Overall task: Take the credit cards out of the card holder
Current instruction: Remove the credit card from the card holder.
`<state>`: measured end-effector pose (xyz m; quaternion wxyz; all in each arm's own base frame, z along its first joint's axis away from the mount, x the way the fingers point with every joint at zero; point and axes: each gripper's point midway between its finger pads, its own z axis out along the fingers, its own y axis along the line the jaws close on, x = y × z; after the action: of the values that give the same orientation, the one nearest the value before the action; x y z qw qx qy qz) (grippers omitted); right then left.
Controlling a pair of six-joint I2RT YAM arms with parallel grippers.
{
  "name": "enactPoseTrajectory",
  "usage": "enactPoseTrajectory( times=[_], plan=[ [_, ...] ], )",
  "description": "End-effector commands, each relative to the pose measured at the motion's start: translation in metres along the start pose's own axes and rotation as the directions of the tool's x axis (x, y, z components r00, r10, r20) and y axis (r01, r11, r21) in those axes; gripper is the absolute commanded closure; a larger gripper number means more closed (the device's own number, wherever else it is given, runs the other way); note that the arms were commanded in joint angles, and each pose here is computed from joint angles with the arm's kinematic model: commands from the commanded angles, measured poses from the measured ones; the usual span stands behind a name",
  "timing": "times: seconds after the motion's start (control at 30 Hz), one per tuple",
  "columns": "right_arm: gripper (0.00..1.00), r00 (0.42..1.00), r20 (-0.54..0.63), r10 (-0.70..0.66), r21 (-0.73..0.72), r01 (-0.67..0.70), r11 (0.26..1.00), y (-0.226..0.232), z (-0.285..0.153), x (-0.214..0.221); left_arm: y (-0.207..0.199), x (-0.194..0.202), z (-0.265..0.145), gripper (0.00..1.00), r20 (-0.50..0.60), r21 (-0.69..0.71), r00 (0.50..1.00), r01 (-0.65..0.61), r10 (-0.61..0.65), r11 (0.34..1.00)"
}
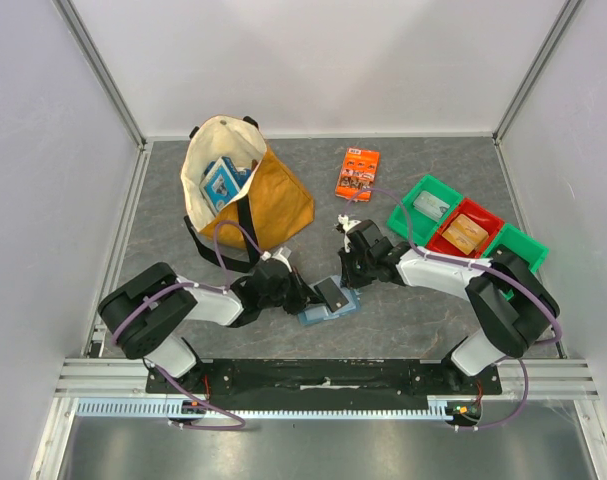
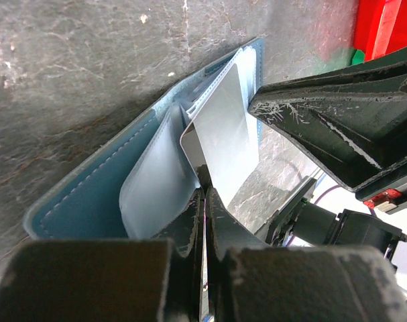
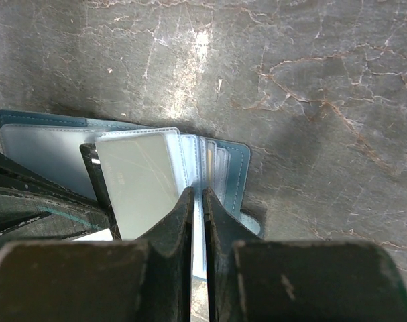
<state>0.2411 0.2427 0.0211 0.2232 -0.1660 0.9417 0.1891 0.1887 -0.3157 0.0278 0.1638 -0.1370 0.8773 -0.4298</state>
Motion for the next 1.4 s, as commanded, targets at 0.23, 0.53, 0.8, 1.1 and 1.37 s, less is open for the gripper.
enactPoseTrajectory(
  times=[0.23,0.53,0.8,1.1,1.37],
  plan=[
    [0.90,0.980,-0.201,0.016,0.170,0.019,0.985,-0.041,0.011,0.063,0.009,0.008,-0.012,0.98,-0.025,-0.009,0.996,0.084,-0.084,0.996],
    [0.91,0.983,-0.179,0.025,0.172,0.007,0.985,-0.040,0.011,0.058,0.015,0.008,-0.023,0.98,-0.011,-0.023,0.997,0.080,-0.081,0.996],
    [0.92,0.991,-0.128,0.035,0.162,-0.014,0.987,-0.039,0.007,0.044,0.017,0.011,-0.037,0.98,-0.008,-0.001,0.998,0.063,-0.063,0.998],
    [0.89,0.999,-0.036,0.032,0.129,-0.028,0.991,-0.030,-0.004,0.017,0.009,0.005,-0.056,0.98,0.041,0.050,0.999,-0.013,0.010,0.999],
    [0.73,0.999,0.042,0.023,0.076,-0.026,0.997,-0.015,-0.022,-0.007,0.003,0.004,-0.065,0.98,0.060,0.089,0.996,-0.078,0.072,0.993]
  ],
)
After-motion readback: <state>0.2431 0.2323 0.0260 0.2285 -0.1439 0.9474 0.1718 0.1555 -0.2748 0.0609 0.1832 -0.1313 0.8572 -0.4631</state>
